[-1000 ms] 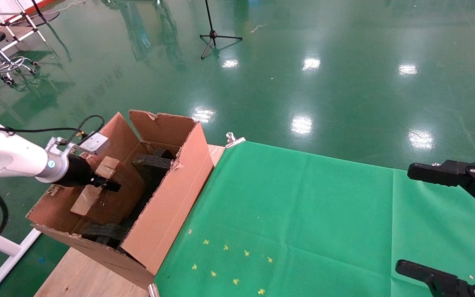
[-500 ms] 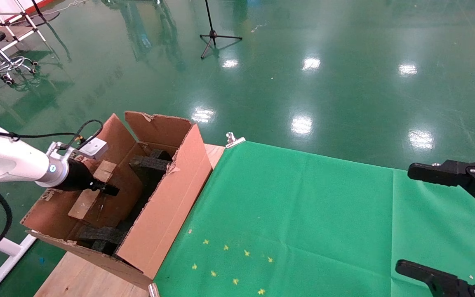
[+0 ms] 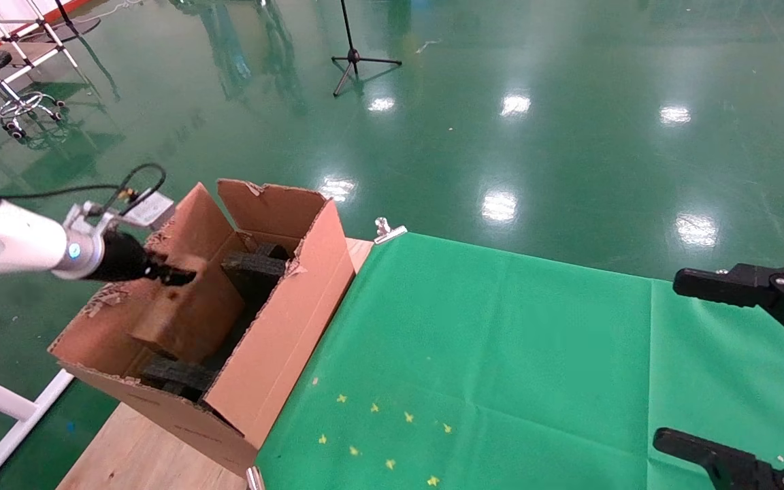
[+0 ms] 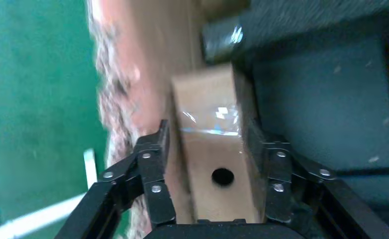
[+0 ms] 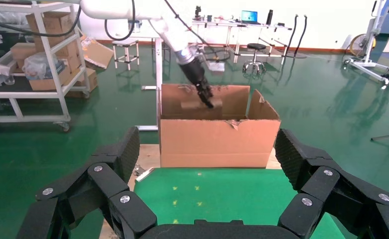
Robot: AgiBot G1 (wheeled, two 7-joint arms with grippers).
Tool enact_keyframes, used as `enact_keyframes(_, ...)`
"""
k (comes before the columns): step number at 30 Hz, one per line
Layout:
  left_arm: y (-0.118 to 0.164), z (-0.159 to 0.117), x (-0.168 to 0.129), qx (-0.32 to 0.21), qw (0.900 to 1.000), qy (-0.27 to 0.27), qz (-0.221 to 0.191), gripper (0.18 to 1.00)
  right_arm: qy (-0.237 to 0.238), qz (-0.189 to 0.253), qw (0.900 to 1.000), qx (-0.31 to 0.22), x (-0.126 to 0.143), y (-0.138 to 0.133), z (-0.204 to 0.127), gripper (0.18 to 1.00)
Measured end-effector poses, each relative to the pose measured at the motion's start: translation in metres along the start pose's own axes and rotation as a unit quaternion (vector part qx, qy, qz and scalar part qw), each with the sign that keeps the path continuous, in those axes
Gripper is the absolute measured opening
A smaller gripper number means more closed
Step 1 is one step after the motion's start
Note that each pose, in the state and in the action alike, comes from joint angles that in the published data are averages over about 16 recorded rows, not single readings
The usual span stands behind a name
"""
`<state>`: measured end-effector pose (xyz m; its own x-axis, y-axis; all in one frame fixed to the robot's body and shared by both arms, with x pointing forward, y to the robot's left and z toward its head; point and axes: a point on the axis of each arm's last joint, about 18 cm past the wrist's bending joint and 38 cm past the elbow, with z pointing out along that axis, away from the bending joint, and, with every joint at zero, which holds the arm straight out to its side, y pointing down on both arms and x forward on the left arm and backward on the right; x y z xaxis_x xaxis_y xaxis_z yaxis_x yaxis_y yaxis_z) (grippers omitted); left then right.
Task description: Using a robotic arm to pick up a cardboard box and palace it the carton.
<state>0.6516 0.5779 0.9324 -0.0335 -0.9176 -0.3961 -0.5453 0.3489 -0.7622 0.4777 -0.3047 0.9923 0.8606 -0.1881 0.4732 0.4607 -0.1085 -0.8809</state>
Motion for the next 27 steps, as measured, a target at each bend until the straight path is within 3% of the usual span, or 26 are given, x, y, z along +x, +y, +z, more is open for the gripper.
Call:
enact_keyframes(15,-0.056,-0.05,-0.004,0.104,0.991,0.046,0.07,0.789,0.0,0.0,1.0,0.0,0.0,0.0,0.0,1.001)
enact_keyframes(27,-0.071,-0.056,0.029,0.152,0.9788,0.107,0.087,0.964,0.0,0.0,1.0,0.0,0.0,0.0,0.0,1.001)
